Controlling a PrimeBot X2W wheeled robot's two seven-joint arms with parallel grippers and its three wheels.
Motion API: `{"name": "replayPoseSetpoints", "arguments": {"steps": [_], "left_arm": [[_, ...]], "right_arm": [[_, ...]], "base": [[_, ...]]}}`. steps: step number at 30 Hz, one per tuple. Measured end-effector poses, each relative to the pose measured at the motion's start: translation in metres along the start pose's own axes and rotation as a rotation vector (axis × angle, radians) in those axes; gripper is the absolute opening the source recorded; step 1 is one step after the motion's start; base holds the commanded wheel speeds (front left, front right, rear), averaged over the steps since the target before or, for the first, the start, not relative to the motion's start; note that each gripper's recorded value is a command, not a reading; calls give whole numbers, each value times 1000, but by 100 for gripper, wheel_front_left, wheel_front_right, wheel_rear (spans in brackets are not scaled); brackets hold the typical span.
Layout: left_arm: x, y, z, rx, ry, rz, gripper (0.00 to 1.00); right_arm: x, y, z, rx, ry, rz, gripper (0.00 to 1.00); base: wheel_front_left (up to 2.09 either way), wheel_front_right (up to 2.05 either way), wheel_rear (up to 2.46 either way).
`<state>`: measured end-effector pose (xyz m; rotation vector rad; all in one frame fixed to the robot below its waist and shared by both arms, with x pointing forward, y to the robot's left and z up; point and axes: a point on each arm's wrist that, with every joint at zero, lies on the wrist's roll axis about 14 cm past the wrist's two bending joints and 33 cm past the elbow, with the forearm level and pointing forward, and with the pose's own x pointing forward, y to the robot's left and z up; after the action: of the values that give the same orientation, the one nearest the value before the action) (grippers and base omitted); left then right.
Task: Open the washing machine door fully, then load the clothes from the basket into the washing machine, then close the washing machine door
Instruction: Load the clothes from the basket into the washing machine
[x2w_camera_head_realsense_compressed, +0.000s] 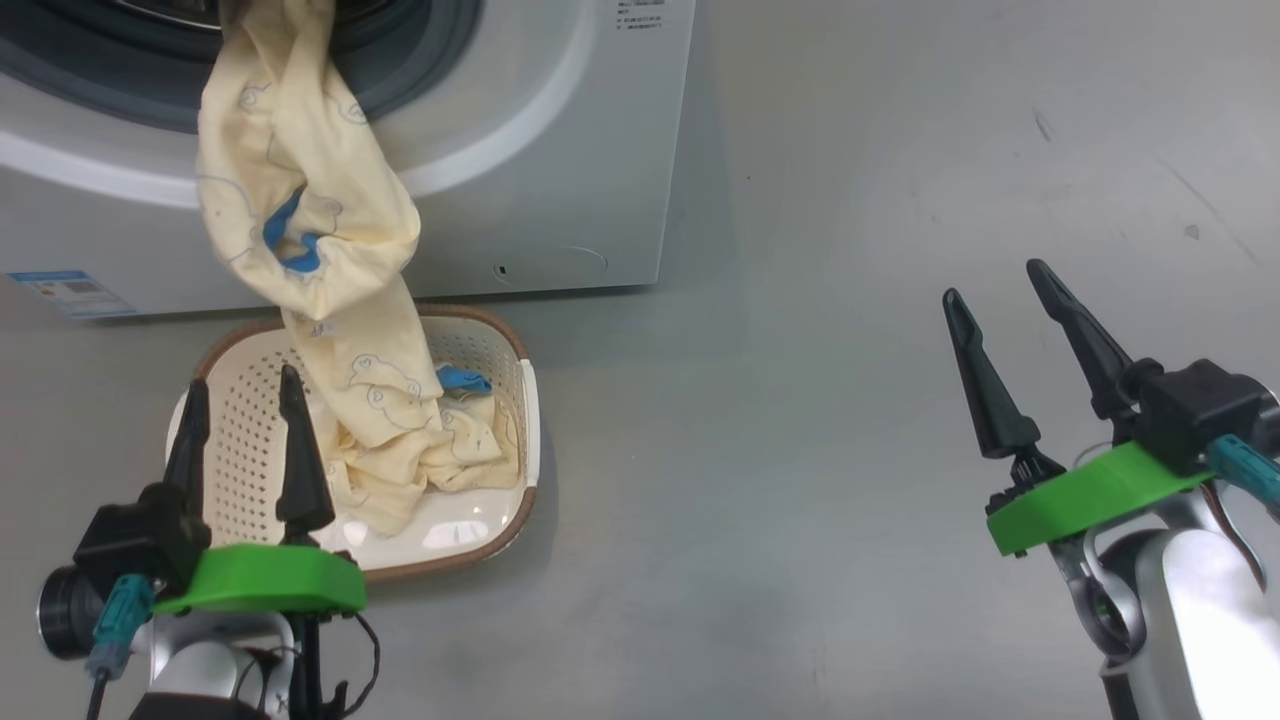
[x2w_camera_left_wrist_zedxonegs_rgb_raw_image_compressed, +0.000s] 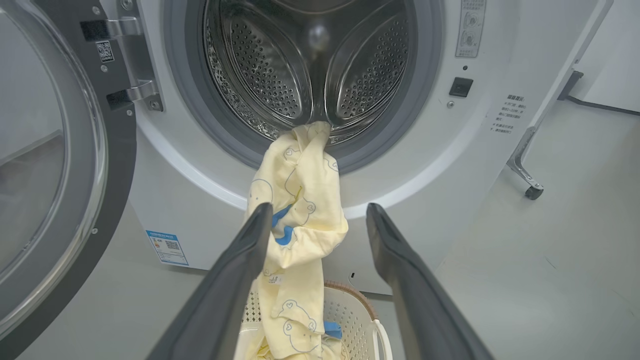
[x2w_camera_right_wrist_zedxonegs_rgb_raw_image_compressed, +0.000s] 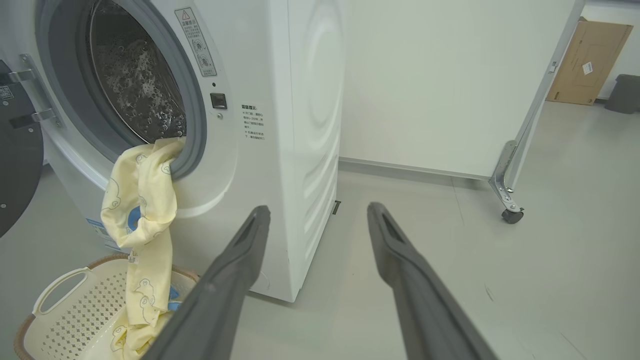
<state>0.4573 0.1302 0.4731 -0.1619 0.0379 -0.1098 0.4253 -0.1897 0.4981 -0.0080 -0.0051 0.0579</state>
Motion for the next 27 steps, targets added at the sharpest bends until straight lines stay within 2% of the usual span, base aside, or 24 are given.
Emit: {"name": "replayPoseSetpoints", "arguments": {"steps": [27], "left_arm": [[1,-13,-16,-12,69,-34,100]], "right_arm": [[-11,-2,-6,12,26,-21,100]], "base": [[0,0,0]]}}
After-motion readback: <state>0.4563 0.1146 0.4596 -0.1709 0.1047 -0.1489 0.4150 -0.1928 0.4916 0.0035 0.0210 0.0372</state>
